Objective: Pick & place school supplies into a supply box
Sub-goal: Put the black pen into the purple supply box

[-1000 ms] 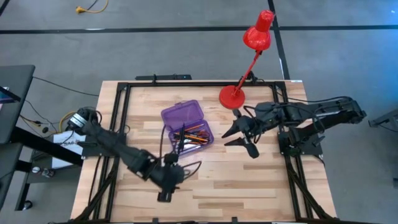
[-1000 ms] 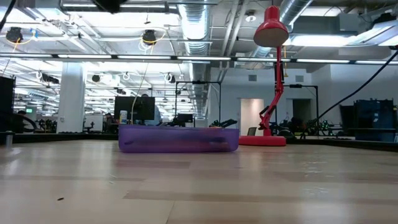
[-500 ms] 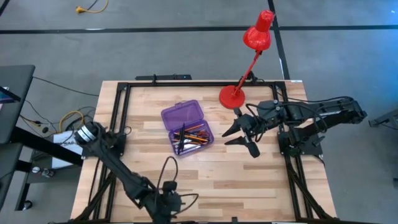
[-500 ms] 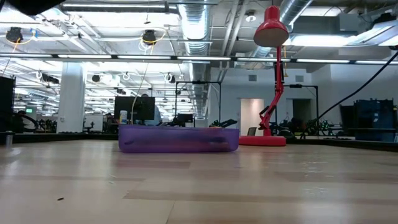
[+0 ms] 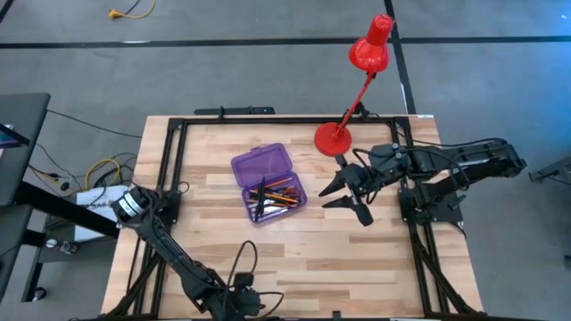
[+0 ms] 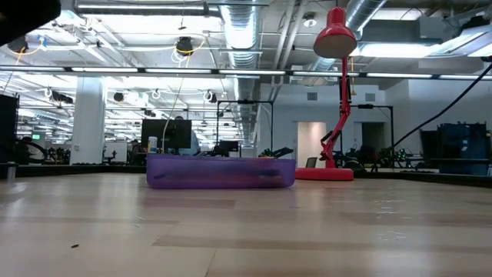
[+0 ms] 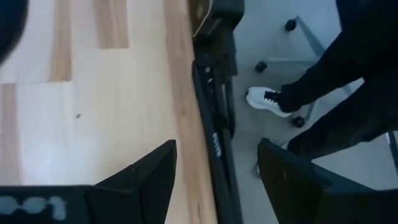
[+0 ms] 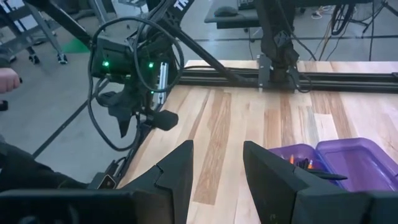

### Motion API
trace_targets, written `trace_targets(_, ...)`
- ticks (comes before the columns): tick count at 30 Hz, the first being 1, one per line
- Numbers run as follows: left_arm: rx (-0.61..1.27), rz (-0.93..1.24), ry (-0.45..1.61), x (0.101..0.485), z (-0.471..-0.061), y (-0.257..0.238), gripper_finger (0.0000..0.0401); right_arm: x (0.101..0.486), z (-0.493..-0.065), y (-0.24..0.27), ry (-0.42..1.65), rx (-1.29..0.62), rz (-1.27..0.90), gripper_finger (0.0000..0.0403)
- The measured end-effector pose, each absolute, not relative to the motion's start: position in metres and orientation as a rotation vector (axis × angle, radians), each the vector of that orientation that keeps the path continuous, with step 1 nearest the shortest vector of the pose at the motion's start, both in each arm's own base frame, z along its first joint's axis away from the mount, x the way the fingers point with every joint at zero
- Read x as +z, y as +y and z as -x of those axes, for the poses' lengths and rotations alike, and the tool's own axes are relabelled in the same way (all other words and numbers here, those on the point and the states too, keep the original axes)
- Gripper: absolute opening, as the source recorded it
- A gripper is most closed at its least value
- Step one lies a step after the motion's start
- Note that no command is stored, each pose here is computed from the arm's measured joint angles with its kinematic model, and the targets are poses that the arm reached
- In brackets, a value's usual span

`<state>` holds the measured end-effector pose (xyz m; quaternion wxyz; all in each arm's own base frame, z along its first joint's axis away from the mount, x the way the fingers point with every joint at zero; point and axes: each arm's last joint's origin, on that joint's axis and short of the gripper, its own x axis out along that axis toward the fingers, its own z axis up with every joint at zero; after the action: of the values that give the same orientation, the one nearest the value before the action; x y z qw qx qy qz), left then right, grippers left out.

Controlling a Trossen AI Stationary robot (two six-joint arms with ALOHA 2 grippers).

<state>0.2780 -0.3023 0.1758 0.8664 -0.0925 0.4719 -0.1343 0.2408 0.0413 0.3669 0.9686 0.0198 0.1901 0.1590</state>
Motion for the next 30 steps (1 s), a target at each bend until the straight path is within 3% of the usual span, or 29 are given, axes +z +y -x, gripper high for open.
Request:
trace_targets(12,-0.300,0.113,1.002,0.146,-0.280,-0.312,0.0210,0.366,-0.240,0.041,0.404,0.316,-0.060,0.0134)
trace_targets(30,-0.331,0.053,0.967,0.139,-0.283,-0.316,0.0210,0.366,-0.240,0.041,0.403,0.314,-0.067,0.0134)
